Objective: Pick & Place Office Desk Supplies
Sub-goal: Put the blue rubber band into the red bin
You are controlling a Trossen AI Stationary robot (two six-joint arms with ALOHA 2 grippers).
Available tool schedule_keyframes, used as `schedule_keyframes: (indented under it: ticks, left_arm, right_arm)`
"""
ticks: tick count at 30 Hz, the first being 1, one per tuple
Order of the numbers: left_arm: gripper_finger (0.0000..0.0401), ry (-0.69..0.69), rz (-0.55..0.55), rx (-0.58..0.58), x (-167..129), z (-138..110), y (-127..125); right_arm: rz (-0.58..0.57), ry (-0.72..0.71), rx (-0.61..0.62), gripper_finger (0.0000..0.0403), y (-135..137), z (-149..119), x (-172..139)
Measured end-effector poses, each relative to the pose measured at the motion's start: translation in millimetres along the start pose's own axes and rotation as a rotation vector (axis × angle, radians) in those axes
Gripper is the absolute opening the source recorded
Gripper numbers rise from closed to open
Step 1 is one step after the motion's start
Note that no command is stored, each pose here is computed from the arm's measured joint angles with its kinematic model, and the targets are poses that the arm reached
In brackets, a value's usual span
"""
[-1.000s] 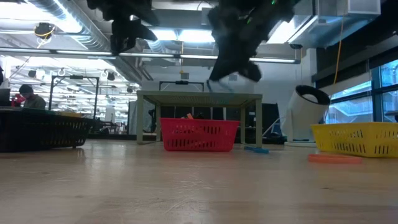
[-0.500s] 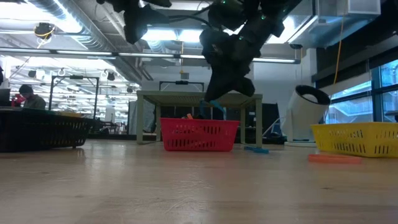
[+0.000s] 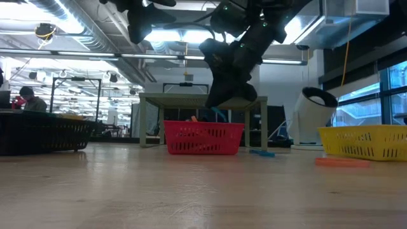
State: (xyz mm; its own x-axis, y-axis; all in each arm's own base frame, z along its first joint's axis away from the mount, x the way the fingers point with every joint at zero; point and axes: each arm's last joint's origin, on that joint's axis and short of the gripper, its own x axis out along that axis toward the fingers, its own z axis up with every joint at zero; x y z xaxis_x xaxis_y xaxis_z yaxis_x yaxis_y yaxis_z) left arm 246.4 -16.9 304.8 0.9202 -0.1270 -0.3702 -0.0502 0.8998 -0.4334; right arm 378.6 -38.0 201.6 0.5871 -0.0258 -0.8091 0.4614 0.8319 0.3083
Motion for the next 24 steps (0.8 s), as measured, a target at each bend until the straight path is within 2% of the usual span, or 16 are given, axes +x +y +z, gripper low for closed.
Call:
schedule_keyframes:
  ticks: [4,11,14,18,24]
  left_arm:
    - [0.0129,0.000,0.000,-0.003,0.0,0.0,0.0]
    - [0.0129,0.001,0.000,-0.002,0.0,-0.1,0.0]
    - [0.0129,0.001,0.000,-0.003,0.0,-0.1,0.0]
    - [0.0129,0.002,-0.001,-0.002,0.0,-0.1,0.0]
    - [0.0129,0.003,0.000,-0.002,0.0,-0.3,0.1]
  right_arm:
    - [0.005,-0.003,-0.017,0.0056,0.3,0.4,0.1]
    - [0.033,0.010,0.023,0.0175,1.2,0.2,0.1]
    - [0.036,0.012,0.044,0.0211,3.2,-1.0,-1.3]
    - [0.021,-0.003,0.034,0.0229,11.2,1.0,-5.5]
    - [-0.003,-0.070,-0.039,0.0218,33.2,13.0,-20.4]
